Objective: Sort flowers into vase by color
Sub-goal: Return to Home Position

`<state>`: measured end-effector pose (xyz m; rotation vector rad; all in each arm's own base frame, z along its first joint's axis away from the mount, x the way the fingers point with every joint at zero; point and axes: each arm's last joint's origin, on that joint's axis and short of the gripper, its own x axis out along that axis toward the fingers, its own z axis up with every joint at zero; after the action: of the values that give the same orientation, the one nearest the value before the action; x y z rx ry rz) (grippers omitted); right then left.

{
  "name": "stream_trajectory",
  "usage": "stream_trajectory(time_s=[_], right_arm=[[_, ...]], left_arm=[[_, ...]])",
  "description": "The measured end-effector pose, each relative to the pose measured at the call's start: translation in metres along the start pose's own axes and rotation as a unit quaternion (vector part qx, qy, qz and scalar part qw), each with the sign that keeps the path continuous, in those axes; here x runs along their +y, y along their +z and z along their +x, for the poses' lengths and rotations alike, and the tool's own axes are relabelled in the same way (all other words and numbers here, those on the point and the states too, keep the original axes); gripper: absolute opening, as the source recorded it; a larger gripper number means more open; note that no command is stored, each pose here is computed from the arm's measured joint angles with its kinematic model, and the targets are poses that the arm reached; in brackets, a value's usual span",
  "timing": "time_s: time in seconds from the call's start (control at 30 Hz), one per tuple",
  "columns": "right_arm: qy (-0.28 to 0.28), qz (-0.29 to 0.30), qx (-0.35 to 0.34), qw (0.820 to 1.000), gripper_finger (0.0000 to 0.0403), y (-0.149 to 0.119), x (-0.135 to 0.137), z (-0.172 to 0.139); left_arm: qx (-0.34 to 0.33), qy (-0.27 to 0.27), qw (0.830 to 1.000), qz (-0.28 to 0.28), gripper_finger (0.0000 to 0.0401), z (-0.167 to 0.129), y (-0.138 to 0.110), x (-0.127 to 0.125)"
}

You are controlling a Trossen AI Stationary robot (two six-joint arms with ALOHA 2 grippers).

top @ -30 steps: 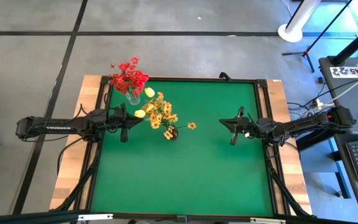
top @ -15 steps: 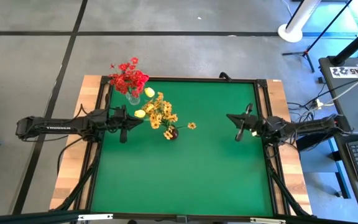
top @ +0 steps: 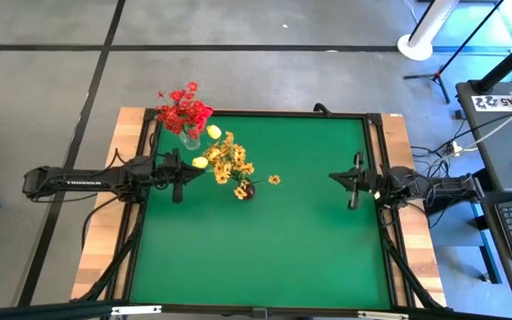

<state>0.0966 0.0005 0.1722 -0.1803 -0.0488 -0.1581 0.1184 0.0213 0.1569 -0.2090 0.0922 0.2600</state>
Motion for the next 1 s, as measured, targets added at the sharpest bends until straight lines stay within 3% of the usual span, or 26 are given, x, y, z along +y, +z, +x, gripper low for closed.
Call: stream_trajectory(time_s=[0.2, 0.37, 1.0], right_arm=[[-0.007, 0.0, 0.003, 1.0, 0.0005, -0.0004, -0.0003, 0.0001], [-0.062, -0.012, 0.01, 0.998, 0.0005, -0.0003, -0.0036, 0.0], [-0.058, -0.012, 0.012, 0.998, 0.0005, -0.0007, -0.0033, 0.0]], left_arm=[[-0.007, 0.028, 0.999, -0.013, 0.0002, -0.0001, 0.0004, 0.0016], [-0.007, 0.028, 0.999, -0.022, 0.0002, -0.0001, 0.0004, 0.0016], [-0.007, 0.028, 0.999, -0.023, 0.0002, -0.0001, 0.0004, 0.0016]])
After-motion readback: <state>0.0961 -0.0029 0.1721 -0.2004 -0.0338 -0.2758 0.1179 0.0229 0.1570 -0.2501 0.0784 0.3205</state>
